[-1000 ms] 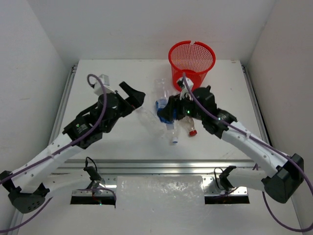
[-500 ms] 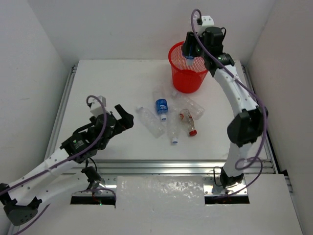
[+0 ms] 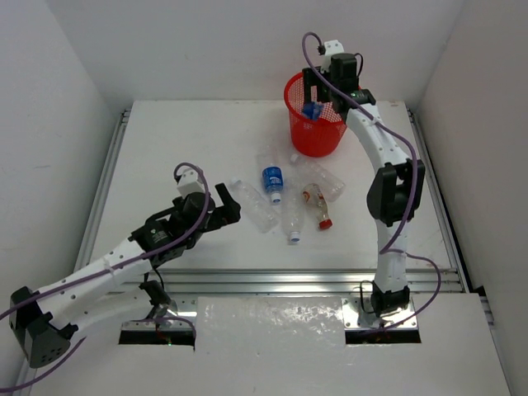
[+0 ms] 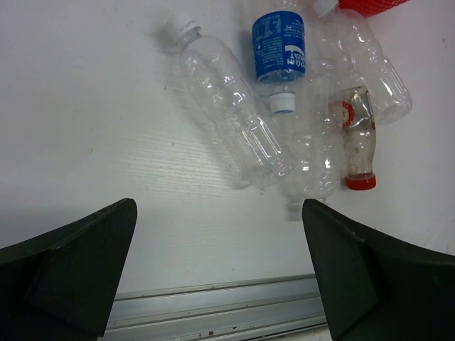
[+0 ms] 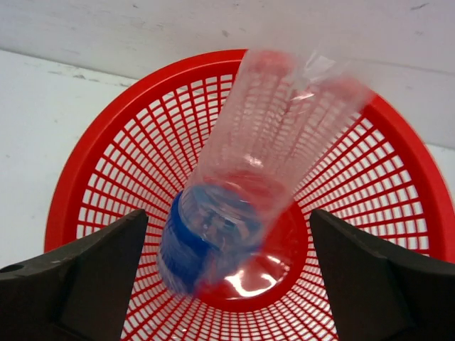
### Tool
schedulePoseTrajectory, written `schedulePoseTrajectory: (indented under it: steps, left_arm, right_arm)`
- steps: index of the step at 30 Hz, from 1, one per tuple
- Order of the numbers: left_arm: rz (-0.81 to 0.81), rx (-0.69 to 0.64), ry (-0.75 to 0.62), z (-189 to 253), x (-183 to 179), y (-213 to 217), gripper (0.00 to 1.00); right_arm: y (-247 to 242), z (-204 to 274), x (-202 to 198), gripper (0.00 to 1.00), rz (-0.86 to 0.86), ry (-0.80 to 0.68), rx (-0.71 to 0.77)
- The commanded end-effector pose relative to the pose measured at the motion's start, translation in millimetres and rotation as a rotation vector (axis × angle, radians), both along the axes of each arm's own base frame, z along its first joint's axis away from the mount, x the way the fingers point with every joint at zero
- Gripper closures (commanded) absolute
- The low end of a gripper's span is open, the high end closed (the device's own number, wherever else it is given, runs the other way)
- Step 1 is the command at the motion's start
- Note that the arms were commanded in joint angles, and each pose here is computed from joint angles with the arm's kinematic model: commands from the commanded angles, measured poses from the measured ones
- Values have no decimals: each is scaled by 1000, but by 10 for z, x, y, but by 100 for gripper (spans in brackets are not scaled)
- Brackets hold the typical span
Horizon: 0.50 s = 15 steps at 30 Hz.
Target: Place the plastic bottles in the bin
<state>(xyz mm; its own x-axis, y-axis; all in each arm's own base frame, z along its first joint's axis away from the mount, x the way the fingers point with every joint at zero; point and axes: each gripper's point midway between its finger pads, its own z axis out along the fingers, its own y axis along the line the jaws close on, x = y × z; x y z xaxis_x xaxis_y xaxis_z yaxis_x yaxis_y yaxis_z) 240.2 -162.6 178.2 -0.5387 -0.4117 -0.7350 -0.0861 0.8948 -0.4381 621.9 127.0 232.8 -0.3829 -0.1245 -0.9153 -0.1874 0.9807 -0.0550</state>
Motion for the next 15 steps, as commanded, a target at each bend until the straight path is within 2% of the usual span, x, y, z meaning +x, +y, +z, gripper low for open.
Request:
schedulePoseTrajectory:
  steps: [1,8,11,12,14,15]
  left_arm:
    - [6,-49,-41,86,61,-50,0]
    - [86,-70,45,2,170,-151,0]
    - [124,-90,88,-65,260,-262,0]
    - [148,-96,118,-153,307,-318,0]
    - [165,-121,138,-139,393,-434,0]
    - [183,-108,172,-265,452,-497,0]
  right_arm:
    - [-80,739,-44,3,-14,-148,3]
    - [-147,988,-299,1,-33,-143,19]
    - [-106,1229,-561,1,-24,-143,93]
    - [-11,1114,-695,1,12,-88,116]
    - [79,1338,-1033,1,34,-95,149]
    - [223,1120,-1222,1,61,-33,134]
